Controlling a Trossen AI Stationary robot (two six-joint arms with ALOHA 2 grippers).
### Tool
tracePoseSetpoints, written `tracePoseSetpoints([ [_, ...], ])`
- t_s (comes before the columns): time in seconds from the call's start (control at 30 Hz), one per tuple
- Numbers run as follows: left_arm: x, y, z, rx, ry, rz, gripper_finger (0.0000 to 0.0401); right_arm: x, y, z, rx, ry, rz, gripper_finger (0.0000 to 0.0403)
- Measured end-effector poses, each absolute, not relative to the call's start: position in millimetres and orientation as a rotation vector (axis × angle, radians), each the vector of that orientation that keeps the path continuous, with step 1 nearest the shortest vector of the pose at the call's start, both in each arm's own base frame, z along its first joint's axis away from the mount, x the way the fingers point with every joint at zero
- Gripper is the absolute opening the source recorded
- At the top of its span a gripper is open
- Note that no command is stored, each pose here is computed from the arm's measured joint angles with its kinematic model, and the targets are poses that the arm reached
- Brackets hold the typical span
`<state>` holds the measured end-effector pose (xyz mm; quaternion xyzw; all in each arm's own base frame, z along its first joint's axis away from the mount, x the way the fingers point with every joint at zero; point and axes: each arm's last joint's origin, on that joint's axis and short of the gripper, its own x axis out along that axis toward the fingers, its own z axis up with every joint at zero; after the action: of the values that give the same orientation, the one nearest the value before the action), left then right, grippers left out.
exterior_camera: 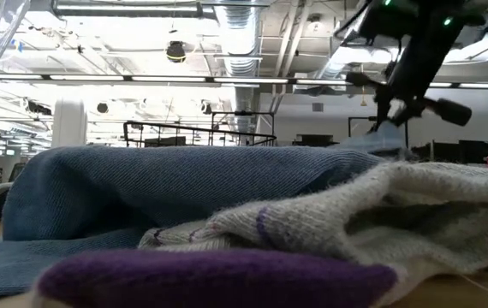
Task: Pick & Place Cloths
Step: Put the blue polo shirt into the black mesh basket
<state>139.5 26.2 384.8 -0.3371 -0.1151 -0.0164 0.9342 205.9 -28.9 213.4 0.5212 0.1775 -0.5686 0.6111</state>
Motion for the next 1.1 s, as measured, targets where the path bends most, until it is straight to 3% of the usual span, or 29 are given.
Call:
tracePoseSetpoints([
  [0.27, 139.4, 26.1, 384.8, -0.690, -0.235, -0.033, 0.0191, 197.9, -20.0, 241.0, 1.174, 0.323, -1.214, 0.0016],
  [0.57, 143.9, 27.1, 382.5, -0.694, -0.218, -0.027, 0.0191, 202.9, -22.1, 221.6, 1.194, 0.580, -1.270, 0.0026],
  [0.7, 149.1, 28.3, 380.1, -0.698, -0.200, -0.020, 0.0191, 209.1, -21.3, 210.5, 1.182, 0.747, -1.227, 0.0098],
  [0.97, 160.1, 29.5, 374.4, -0.703, -0.145, -0.046, 0.0191, 209.9, -17.7, 212.7, 1.120, 0.960, -1.004, 0.0290],
  [1.1, 164.2, 29.5, 372.2, -0.705, -0.120, -0.070, 0.0191, 208.7, -23.8, 233.0, 1.116, 0.968, -0.938, 0.0347],
])
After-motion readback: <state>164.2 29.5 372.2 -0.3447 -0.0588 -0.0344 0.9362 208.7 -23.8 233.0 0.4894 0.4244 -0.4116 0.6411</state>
